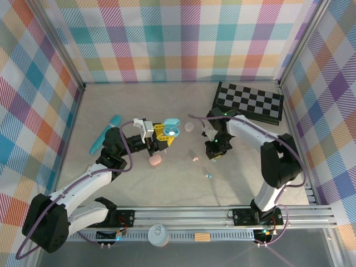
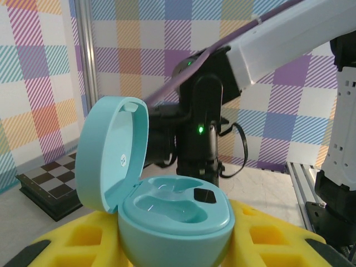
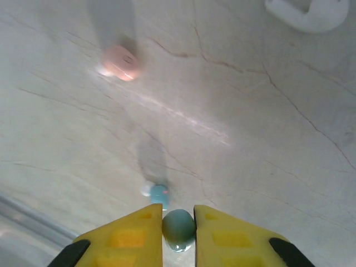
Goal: Insert the wireless bluetooth earbuds into the charging case
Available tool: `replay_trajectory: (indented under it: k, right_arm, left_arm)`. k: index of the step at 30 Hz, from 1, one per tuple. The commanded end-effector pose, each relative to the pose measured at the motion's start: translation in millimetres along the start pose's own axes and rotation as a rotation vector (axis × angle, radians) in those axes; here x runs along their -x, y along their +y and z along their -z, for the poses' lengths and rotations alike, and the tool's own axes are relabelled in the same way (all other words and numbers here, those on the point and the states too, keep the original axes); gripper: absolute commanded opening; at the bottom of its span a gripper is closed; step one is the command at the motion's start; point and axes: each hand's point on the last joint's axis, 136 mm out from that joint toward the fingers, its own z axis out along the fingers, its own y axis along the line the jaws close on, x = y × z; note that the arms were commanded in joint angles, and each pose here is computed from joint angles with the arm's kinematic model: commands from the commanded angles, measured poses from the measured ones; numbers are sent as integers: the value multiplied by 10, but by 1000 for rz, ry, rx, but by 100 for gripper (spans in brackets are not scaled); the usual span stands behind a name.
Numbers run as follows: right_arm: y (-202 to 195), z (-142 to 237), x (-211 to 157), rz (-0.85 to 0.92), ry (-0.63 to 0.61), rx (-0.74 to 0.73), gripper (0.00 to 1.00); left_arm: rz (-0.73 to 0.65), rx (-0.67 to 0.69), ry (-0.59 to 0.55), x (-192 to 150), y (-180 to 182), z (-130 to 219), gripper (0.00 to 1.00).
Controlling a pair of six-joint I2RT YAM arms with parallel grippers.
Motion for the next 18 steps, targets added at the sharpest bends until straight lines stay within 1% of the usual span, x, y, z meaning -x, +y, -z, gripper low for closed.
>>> replay_trajectory:
  k: [1, 6, 12, 15, 18]
  right_arm:
    - [273, 322, 156, -37, -130, 218, 17]
    - [423, 788, 275, -99, -274, 470, 16]
    - [612, 1175, 363, -125, -367, 724, 16]
    - [641, 1292, 375, -128, -393, 778, 16]
    - [679, 1355, 353, -118, -402, 794, 16]
  left_arm:
    - [-18, -3, -21, 83, 15, 10, 32]
    - [-21, -2, -19, 59, 26, 1, 33]
    - [-17, -4, -19, 30, 37, -10, 33]
    - [-13, -4, -23, 10, 50, -20, 33]
    - [-4, -8, -24, -9, 74, -46, 33]
